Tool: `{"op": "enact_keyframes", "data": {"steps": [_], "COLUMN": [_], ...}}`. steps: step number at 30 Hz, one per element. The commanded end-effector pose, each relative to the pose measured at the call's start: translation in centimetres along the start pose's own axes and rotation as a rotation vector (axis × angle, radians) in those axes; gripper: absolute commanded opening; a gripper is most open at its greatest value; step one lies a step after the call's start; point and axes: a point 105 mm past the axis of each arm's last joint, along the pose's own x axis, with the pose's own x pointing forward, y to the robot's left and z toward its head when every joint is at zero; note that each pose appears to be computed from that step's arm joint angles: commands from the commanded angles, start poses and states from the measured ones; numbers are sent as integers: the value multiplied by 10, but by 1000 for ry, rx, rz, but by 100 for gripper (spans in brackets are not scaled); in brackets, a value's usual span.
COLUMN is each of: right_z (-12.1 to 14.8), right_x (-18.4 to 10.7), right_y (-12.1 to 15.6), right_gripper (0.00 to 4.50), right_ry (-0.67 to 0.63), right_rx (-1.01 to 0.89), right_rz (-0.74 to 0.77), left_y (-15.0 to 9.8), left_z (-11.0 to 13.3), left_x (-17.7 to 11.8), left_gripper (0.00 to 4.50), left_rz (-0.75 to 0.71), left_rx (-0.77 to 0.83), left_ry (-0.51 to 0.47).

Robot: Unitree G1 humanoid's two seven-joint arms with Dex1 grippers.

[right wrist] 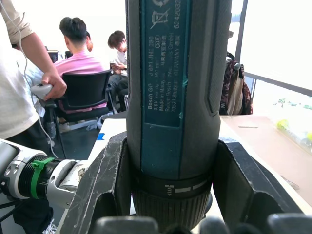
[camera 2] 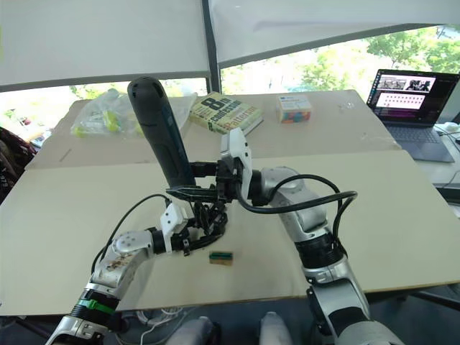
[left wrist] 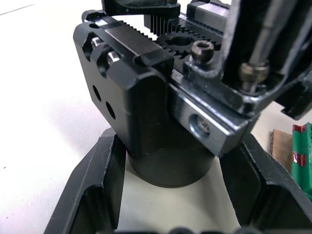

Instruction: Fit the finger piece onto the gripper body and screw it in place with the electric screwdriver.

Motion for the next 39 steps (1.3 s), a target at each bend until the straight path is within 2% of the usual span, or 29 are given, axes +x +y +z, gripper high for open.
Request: {"op": "enact_keyframes", "data": {"steps": [1,14,25,31,39], "right_z": [-25,-43,-51,-60,-54], "right_x": [-7,-11,-20,-25,-18], "right_y": [-5,-5,-5,-21,-14], "right_gripper": [191,191,191,191,191], "right_ry": [99,166,236,298,263], "right_rx": [60,51,235,198,157], "right_rz": [-56,-76,-108,-199,-149], "left_y": [-9,-8,-7,-7,-7], "left_z": [-11,-10,-10,-10,-11], "left_x": [1,0,-1,-1,-2], "left_gripper": [227,227,227,227,227], "left_rz": [-40,-34,-30,-27,-23], "left_rx": [-22,-18,-15,-16,-19], "left_ry": [36,34,30,28,28]}}
